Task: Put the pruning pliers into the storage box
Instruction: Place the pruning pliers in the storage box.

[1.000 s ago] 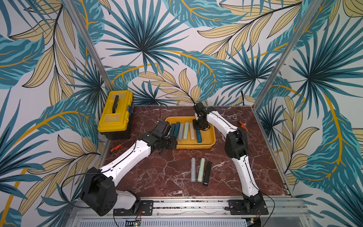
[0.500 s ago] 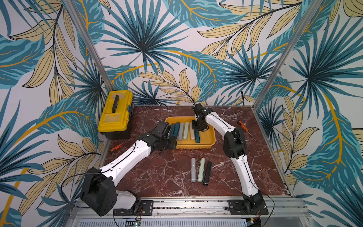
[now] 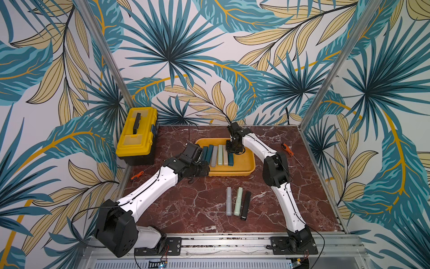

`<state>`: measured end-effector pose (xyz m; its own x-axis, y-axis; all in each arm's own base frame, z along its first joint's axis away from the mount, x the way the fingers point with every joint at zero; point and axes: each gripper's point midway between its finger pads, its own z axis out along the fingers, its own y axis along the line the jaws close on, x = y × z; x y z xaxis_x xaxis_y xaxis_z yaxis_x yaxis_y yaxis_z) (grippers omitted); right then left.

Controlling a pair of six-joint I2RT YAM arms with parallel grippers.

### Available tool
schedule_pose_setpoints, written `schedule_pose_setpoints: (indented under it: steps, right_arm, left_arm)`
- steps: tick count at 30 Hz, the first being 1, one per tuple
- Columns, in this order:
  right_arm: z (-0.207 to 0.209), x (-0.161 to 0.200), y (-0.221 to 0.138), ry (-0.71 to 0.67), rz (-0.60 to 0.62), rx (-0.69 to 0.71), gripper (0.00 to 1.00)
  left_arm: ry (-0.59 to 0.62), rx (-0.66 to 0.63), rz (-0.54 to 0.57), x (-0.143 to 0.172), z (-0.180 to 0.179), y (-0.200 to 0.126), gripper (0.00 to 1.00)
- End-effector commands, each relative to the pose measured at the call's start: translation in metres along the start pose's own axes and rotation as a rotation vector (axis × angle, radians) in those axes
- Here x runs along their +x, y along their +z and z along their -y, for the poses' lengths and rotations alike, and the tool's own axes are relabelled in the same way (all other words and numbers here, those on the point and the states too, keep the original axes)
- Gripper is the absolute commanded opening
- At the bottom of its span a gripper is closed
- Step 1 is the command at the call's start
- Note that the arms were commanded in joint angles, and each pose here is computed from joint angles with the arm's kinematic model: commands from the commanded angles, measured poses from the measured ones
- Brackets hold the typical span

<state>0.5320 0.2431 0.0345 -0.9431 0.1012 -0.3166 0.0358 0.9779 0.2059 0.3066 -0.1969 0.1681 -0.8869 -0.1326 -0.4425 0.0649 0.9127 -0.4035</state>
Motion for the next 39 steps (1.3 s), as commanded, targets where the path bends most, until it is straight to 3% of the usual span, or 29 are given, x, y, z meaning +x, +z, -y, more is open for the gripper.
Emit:
schedule_pose_setpoints:
  steps: [1, 4, 10, 17, 31, 35, 39]
  right_arm:
    - [0.007, 0.014, 0.025, 0.035, -0.050, 0.015, 0.29]
    - [0.007, 0.012, 0.023, 0.044, -0.043, 0.015, 0.33]
    - [0.011, 0.010, 0.015, 0.039, -0.038, 0.028, 0.55]
    - [0.012, 0.001, -0.013, 0.016, -0.007, 0.040, 0.55]
    - [0.019, -0.015, -0.136, -0.047, 0.144, 0.085, 0.55]
    - [0.030, -0.001, -0.183, -0.063, 0.164, 0.116, 0.55]
    - [0.051, 0.039, -0.215, -0.044, 0.163, 0.150, 0.56]
  left_arm:
    - [-0.001, 0.004, 0.035, -0.007, 0.001, -0.008, 0.51]
    - [0.000, 0.006, 0.035, -0.008, 0.001, -0.008, 0.51]
    - [-0.001, 0.011, 0.036, -0.008, 0.002, -0.007, 0.51]
    - [0.001, 0.010, 0.040, -0.008, 0.001, -0.008, 0.51]
    - [0.030, 0.007, 0.057, -0.011, 0.001, -0.007, 0.51]
    - [0.040, 0.018, 0.058, -0.014, 0.004, -0.002, 0.51]
    - [0.052, 0.039, 0.065, -0.017, 0.009, 0.000, 0.51]
